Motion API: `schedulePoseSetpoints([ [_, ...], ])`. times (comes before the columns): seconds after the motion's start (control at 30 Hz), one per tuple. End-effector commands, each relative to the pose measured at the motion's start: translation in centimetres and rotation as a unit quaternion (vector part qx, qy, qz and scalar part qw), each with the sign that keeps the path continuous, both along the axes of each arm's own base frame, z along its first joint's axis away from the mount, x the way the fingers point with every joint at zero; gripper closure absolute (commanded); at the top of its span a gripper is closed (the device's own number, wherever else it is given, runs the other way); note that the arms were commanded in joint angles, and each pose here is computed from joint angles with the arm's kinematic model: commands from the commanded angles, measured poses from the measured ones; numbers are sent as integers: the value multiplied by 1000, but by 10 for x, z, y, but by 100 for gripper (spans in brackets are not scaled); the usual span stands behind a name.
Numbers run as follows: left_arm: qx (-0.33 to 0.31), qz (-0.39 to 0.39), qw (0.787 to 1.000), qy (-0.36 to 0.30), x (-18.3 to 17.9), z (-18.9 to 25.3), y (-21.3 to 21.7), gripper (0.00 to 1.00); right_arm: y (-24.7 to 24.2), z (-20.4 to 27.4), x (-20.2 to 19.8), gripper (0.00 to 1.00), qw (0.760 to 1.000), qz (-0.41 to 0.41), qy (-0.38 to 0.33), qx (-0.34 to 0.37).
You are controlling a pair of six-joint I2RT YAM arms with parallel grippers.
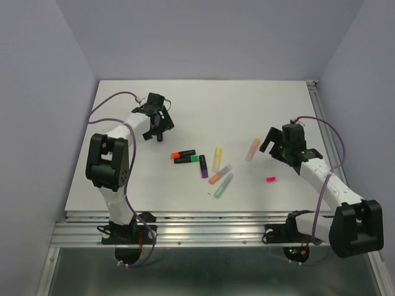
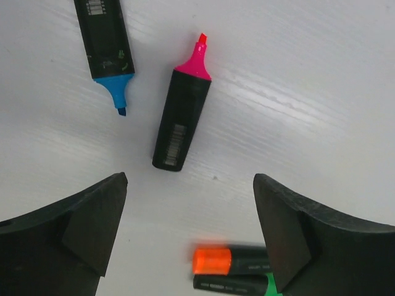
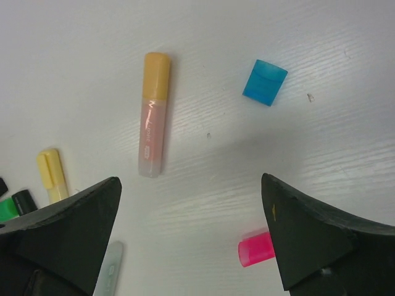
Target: Open the pen caps
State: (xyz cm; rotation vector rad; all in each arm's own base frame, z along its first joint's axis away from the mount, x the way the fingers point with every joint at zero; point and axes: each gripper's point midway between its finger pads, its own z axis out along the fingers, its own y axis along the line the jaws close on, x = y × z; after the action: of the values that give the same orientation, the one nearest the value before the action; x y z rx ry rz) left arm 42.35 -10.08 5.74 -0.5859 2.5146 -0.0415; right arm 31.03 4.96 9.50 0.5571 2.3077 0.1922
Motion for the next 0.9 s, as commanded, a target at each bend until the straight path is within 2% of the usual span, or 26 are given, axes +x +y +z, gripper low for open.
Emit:
schedulePoseSetpoints([
  [0.0,-48,-48,995,-74,-11,68,-20,4,6,42,2,0,999,20,-44,11],
  [0.2,-88,-90,989,-81,-54,84,-58,1,8,64,-11,0,997,37,-69,15],
  [0.4,-94,-101,990,-6,-118,54,-126,1,-2,57,-20,0,998,18,-62,2],
  [0.5,-87,-104,991,11,-128,48,-147,1,-3,54,-22,0,998,15,-58,-2],
  [0.87,-52,-116,990,54,-132,20,-180,1,-2,42,-22,0,999,19,-49,-2],
])
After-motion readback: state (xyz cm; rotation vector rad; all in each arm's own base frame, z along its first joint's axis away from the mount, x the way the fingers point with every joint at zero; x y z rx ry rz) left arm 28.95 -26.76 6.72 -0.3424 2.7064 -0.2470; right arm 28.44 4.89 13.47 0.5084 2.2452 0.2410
